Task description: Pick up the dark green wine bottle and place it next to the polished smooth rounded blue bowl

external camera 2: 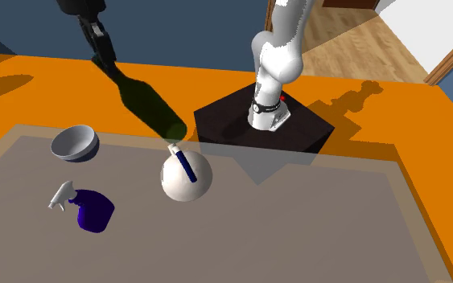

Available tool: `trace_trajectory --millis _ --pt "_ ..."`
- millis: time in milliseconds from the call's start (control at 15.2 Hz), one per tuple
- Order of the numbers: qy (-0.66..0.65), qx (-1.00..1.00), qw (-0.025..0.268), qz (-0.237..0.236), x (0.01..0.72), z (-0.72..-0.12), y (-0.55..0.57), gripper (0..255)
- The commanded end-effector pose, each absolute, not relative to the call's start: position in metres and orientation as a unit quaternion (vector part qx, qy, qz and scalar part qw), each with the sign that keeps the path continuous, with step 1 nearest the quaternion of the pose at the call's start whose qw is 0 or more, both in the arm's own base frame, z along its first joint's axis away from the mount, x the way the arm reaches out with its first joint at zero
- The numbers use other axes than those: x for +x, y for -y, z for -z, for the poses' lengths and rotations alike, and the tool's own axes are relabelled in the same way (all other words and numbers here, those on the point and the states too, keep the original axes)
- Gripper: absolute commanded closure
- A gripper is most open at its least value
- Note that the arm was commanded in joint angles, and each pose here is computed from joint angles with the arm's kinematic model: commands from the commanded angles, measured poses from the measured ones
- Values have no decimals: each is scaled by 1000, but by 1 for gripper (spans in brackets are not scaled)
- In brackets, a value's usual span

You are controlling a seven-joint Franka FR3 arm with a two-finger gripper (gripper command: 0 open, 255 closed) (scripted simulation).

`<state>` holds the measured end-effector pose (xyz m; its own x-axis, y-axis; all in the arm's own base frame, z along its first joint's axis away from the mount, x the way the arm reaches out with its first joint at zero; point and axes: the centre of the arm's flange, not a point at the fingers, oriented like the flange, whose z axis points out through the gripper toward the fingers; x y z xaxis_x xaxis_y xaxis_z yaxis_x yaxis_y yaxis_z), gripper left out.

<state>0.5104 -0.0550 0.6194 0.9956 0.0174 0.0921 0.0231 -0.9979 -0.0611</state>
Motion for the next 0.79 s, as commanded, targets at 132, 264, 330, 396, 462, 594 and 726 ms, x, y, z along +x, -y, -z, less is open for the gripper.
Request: trace_trajectory --millis 132,264,330,396,462,594,726 --pt "11 -998 31 46 524 -621 110 255" --pt "11 -998 31 46 530 -621 136 255" --pt "11 -998 31 46 533 -621 149 255" --pt "11 -998 31 46 536 -621 162 255" --pt "11 -998 31 46 539 -621 175 255" --pt "11 -998 31 46 545 -621 202 255" --pt "11 -998 31 46 545 -611 202 255"
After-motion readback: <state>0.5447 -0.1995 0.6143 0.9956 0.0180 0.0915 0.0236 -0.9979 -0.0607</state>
